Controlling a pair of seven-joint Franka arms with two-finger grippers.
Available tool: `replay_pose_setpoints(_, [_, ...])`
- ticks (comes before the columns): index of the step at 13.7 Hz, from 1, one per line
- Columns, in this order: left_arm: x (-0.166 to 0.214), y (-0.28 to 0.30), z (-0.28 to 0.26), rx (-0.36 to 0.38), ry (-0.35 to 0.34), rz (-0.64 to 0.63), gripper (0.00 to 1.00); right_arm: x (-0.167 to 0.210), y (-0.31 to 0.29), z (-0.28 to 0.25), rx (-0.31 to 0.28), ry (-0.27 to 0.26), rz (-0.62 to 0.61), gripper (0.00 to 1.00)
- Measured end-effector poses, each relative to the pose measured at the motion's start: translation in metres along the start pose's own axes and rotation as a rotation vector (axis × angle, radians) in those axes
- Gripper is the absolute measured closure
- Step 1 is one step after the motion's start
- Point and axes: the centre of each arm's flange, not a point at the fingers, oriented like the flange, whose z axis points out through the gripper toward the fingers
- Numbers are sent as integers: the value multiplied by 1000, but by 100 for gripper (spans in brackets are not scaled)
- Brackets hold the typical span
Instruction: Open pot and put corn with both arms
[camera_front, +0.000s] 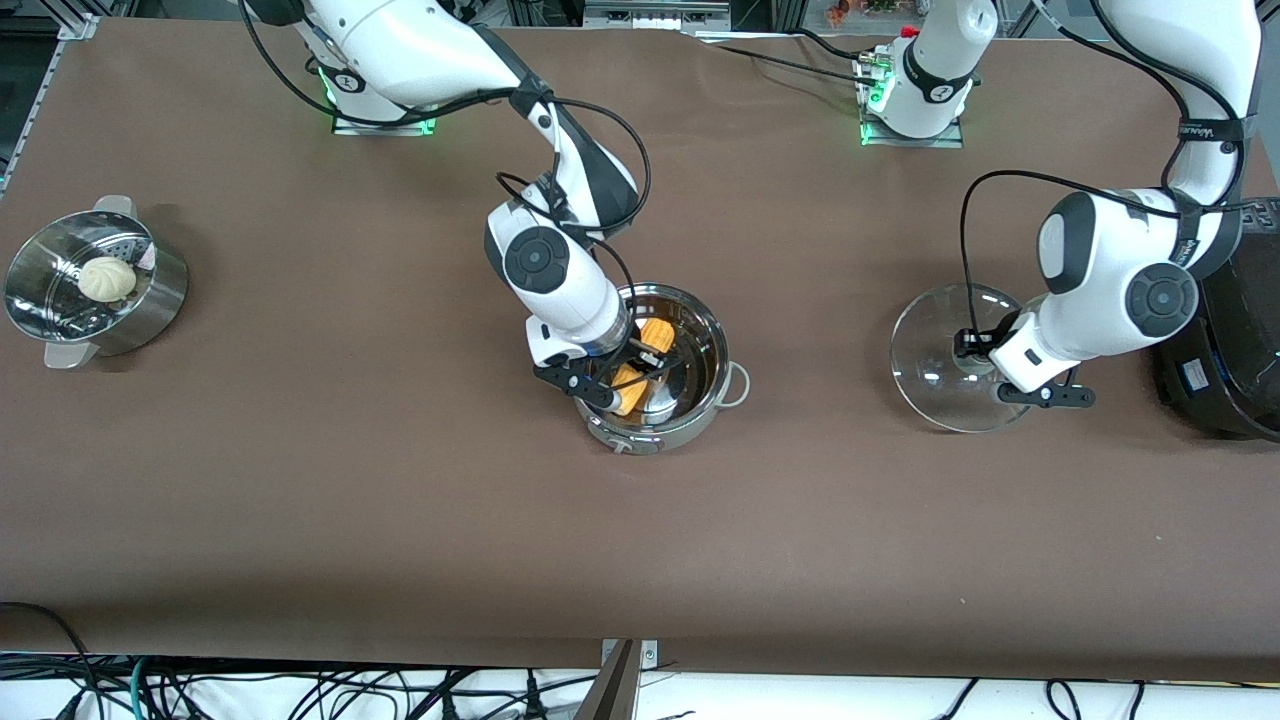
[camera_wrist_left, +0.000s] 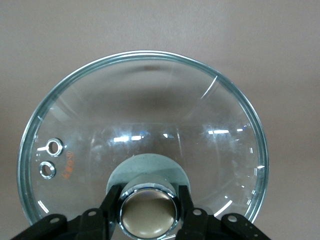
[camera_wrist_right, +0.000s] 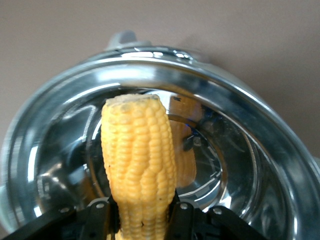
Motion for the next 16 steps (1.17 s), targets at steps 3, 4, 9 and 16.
replay_pose_setpoints(3, [-8,14,25,-31,-6,4,49,-11,0,17,-21,-13,-14,66])
replay_pose_setpoints(4, [-9,22,35,-31,1,13,49,-14,-1,17,-22,-12,-19,58])
replay_pose_setpoints(9, [-7,44,66,-15,-23,50,48,-11,-11,-27,-41,-3,-39,4])
replay_pose_setpoints(16, [0,43,69,-13,-2,83,11,78,60,-189,-232,-1,-253,0])
